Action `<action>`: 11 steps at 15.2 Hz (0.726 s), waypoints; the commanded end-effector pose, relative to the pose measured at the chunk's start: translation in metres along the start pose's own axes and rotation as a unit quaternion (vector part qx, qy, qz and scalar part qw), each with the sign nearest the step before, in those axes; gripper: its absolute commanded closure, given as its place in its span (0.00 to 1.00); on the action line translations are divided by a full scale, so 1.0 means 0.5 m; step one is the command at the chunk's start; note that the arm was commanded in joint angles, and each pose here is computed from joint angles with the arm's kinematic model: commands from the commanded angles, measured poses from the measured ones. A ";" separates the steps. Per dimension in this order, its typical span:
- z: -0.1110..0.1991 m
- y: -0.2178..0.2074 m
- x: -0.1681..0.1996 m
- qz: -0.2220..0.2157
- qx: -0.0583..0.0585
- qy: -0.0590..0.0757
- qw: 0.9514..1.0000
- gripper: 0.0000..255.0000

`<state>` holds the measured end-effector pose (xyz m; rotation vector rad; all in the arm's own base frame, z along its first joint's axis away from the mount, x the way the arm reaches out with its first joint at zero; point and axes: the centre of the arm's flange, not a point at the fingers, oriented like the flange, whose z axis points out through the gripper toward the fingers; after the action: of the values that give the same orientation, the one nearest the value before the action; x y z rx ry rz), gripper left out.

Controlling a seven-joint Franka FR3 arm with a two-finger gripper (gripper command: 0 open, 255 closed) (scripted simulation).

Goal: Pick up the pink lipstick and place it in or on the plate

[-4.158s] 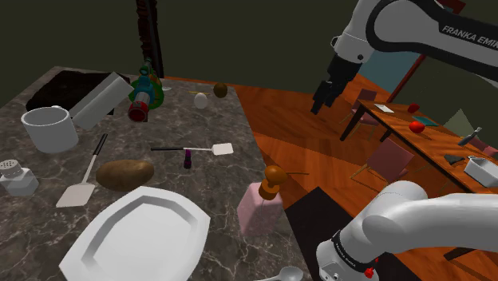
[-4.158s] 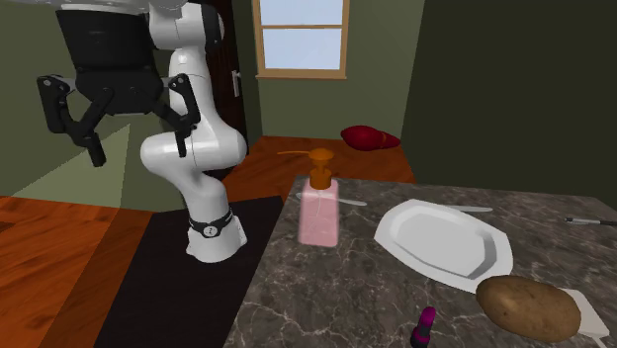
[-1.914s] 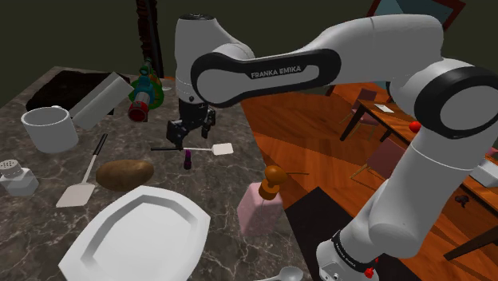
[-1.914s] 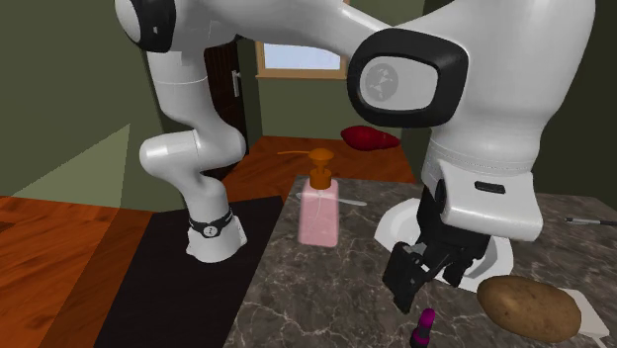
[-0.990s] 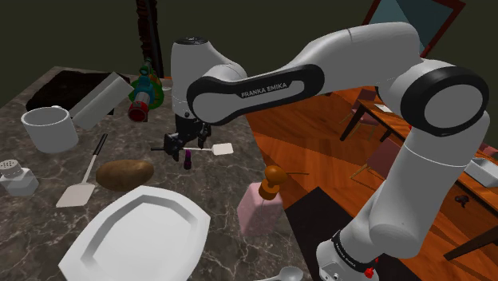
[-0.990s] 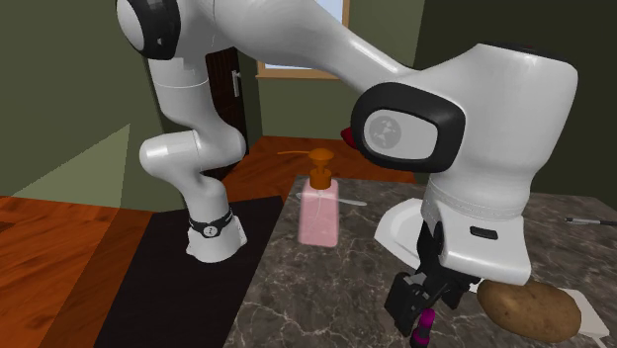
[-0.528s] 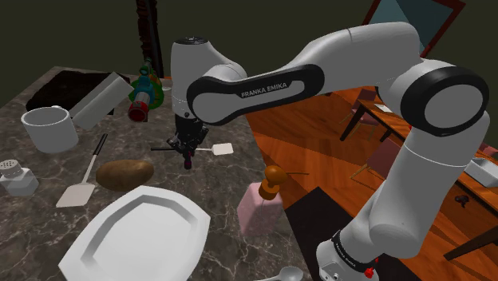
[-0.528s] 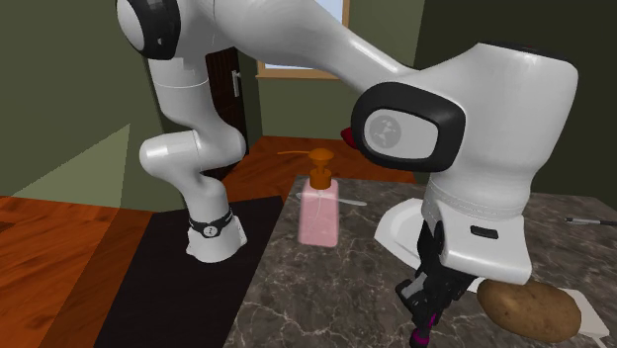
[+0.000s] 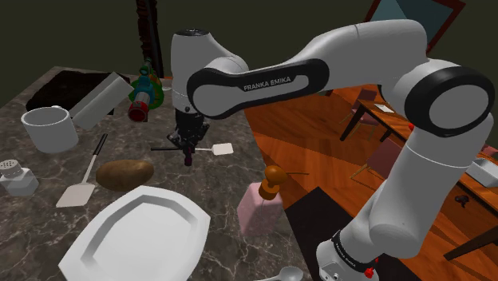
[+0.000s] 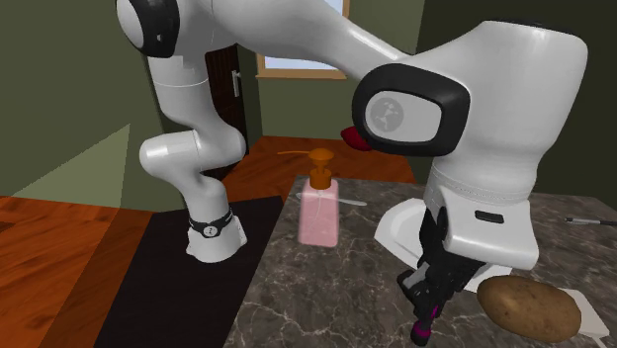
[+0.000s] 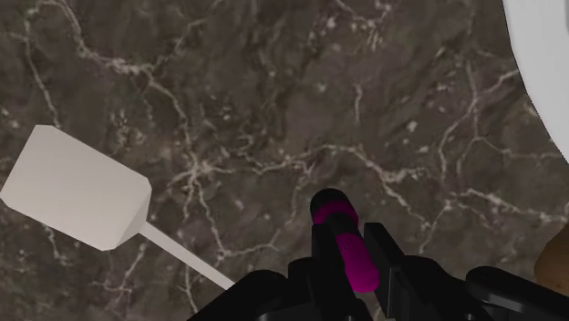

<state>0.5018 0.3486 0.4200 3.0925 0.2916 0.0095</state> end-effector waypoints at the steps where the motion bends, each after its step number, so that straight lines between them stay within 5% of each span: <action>1: -0.019 0.002 0.002 0.000 0.000 0.000 1.000 1.00; 11: -0.125 0.005 0.002 0.000 0.000 0.000 1.000 1.00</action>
<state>0.5027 0.3482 0.4771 3.0924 0.2918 0.0097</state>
